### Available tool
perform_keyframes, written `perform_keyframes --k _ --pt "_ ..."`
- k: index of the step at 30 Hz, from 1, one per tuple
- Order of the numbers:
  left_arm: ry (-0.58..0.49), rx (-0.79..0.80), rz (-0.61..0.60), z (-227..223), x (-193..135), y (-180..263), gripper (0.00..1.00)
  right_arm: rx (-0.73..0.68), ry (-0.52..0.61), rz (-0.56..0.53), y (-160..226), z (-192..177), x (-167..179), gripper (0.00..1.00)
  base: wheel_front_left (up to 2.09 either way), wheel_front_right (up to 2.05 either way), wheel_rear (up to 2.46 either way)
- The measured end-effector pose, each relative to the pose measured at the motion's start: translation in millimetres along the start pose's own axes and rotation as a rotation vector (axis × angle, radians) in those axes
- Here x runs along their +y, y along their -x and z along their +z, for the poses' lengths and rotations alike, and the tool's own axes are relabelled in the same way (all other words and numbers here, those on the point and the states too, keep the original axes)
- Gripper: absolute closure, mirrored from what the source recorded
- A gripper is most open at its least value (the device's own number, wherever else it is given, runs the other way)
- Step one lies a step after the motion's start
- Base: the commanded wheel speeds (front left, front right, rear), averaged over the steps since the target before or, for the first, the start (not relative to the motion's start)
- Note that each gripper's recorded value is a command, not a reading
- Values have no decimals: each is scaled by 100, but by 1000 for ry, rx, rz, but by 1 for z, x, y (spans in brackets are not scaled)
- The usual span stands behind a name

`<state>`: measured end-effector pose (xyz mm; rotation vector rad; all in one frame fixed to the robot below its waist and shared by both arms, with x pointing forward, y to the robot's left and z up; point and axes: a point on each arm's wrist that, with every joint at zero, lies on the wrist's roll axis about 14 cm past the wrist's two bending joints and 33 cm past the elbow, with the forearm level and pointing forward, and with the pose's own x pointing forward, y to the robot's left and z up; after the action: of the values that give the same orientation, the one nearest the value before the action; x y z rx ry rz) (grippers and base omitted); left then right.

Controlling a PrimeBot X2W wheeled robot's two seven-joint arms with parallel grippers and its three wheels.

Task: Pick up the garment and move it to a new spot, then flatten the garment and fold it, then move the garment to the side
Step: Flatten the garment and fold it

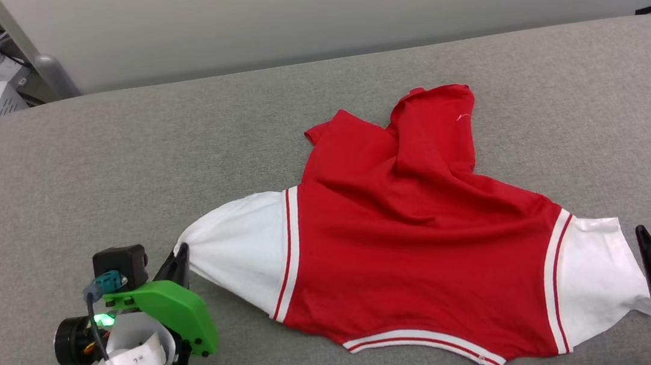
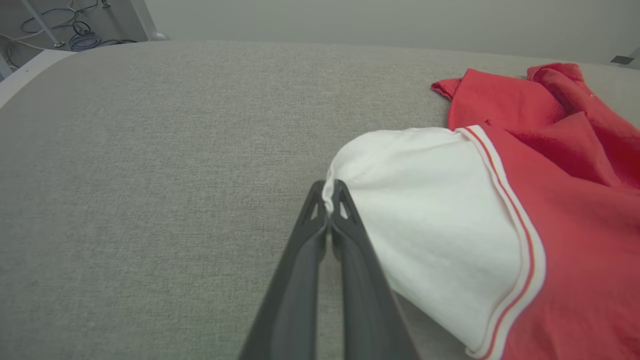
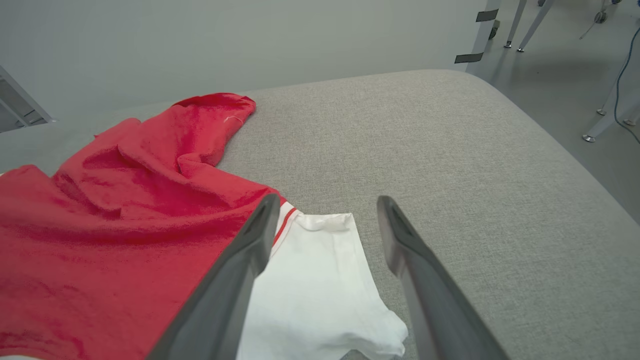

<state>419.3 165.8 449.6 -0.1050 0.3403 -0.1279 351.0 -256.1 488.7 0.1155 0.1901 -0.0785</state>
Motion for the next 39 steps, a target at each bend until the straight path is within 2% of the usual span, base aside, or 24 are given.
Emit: perform_keyframes --k 4,7,15,18,27,34,39 --pt "18 4 29 2 16 21 100 53 5 23 -1 -10 7 0 0 0 0" --pt "56 32 19 -4 15 36 100 121 16 29 0 -20 7 0 0 0 0" --pt "117 95 -34 -10 -2 56 100 490 3 -27 21 -71 -9 0 0 0 0" --pt "116 100 -54 -6 -9 59 100 567 4 -44 25 -76 -11 0 0 0 0" --pt "112 145 -71 -7 -15 62 100 660 25 -60 10 -87 -13 0 0 0 0" --pt "113 162 -56 -10 -9 63 100 746 47 -74 5 -113 -16 0 0 0 0" --pt "116 175 -48 -14 -6 62 100 754 57 -67 -5 -119 -16 0 0 0 0"
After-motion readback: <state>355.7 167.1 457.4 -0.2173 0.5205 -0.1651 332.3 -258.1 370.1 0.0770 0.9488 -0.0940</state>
